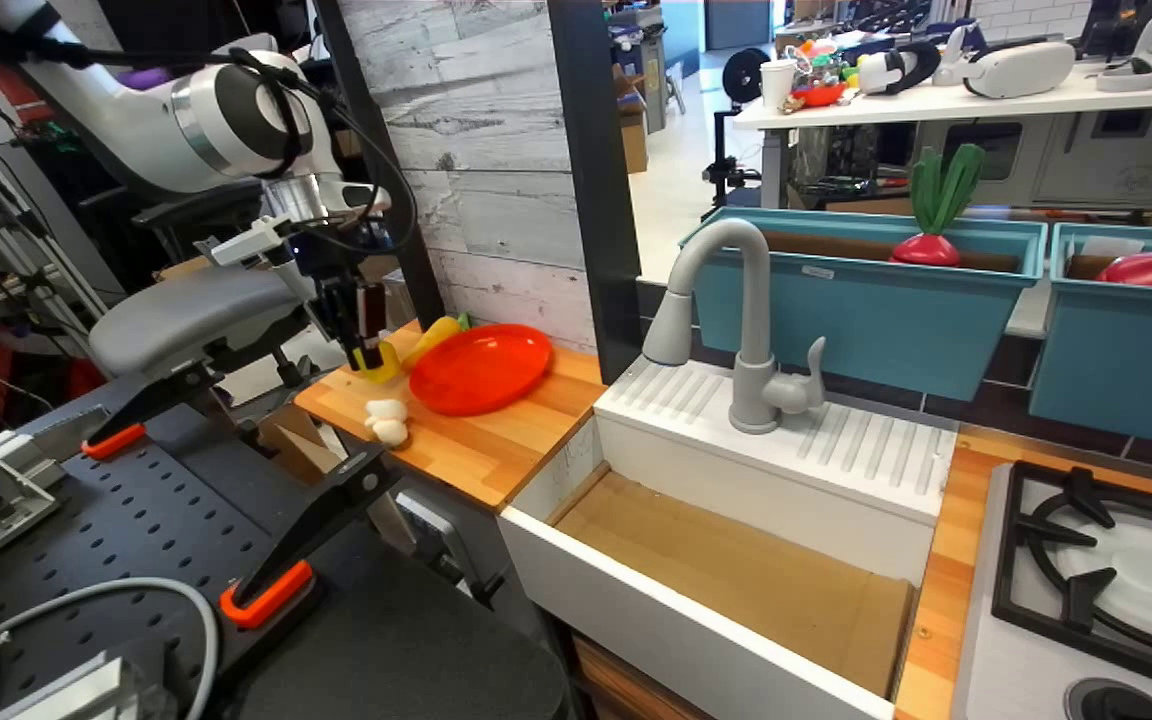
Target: Move the yellow block to the left
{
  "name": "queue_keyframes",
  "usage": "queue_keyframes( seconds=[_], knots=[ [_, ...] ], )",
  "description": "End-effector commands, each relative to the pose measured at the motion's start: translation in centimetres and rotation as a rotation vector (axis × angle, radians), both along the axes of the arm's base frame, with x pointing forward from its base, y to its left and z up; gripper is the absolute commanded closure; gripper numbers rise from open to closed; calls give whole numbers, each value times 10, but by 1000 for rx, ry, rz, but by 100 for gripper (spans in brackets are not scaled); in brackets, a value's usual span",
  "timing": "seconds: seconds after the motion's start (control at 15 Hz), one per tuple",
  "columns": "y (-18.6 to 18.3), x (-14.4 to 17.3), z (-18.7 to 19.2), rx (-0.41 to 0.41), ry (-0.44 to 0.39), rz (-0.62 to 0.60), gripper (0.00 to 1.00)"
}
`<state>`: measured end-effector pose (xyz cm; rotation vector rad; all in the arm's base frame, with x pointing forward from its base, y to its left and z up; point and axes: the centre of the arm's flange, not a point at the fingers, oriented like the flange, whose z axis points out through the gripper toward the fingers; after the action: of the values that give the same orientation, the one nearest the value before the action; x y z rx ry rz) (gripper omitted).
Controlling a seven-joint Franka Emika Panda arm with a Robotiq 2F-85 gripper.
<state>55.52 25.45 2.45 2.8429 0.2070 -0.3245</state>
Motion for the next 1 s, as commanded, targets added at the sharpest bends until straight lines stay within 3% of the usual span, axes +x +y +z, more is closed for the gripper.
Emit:
queue_keyframes(
  seconds=[0.0,0.13,0.2,0.27,0.67,0.93],
  knots=[
    [9,15,-16,-34,39,19,92],
    [9,16,-21,-39,48,15,92],
    [9,17,-22,-37,50,5,42],
    [9,18,-21,-41,48,6,42],
    [11,30,-4,-13,21,-12,0],
    [14,20,33,29,9,-1,0]
  ],
)
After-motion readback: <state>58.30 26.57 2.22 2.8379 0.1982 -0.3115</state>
